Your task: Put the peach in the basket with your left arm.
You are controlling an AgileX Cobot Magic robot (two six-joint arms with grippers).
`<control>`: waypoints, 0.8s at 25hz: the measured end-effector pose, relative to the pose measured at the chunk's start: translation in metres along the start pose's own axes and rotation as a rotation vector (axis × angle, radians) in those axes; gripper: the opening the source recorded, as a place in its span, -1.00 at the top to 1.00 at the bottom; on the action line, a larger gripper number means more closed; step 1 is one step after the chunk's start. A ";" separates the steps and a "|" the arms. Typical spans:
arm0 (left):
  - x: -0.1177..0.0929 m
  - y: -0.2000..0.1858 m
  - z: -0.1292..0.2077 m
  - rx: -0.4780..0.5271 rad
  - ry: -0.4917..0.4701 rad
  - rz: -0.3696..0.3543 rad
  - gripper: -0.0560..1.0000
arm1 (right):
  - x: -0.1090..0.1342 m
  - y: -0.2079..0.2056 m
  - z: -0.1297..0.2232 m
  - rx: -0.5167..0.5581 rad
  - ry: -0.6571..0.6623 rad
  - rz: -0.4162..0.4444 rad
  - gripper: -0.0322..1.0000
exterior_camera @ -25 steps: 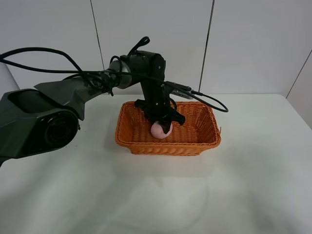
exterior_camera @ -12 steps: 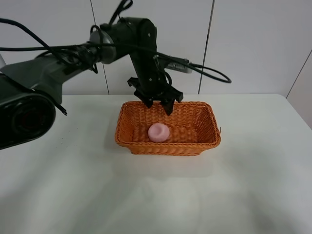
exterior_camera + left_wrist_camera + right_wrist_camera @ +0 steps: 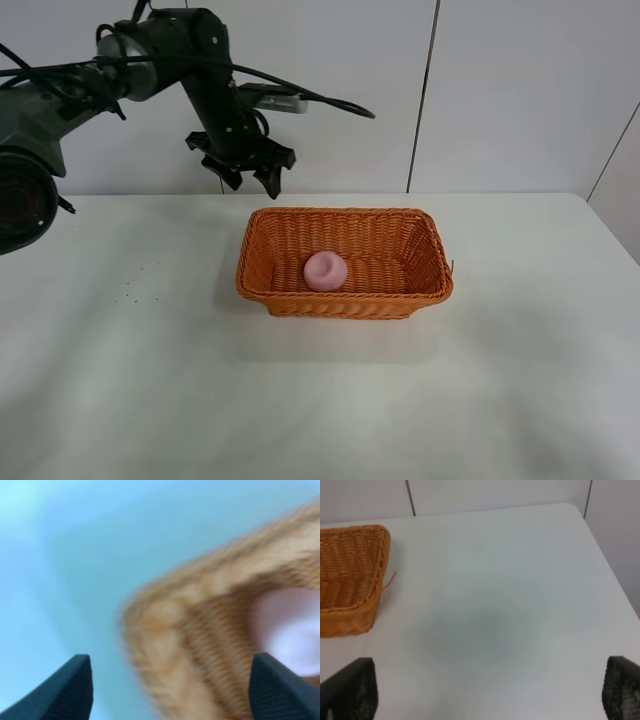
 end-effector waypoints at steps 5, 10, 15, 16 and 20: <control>0.081 -0.007 -0.001 -0.012 -0.146 -0.051 -0.55 | 0.000 0.000 0.000 0.000 0.000 0.000 -0.41; 0.144 -0.005 0.013 0.017 -0.278 -0.075 -0.55 | 0.000 0.000 0.000 0.000 0.000 0.000 -0.41; 0.168 -0.008 0.019 0.017 -0.333 -0.070 -0.55 | 0.000 0.000 0.000 0.000 0.000 0.000 -0.41; 0.168 -0.009 0.019 0.015 -0.334 -0.071 -0.55 | 0.000 0.000 0.000 0.000 0.000 0.000 -0.41; 0.164 -0.022 0.022 0.003 -0.332 -0.071 -0.55 | 0.000 0.000 0.000 0.000 0.000 0.000 -0.41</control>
Point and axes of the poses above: a point on each arm's last joint axis where the gripper is mounted, y pointing out along that axis toward the gripper, x along the wrist's bending axis when the last joint is at zero, z = x × y, the point moved 1 cm from there along y, pointing out along that axis toward the gripper, and after that the axes turned 6 degrees about -y, right-handed, at the moved point
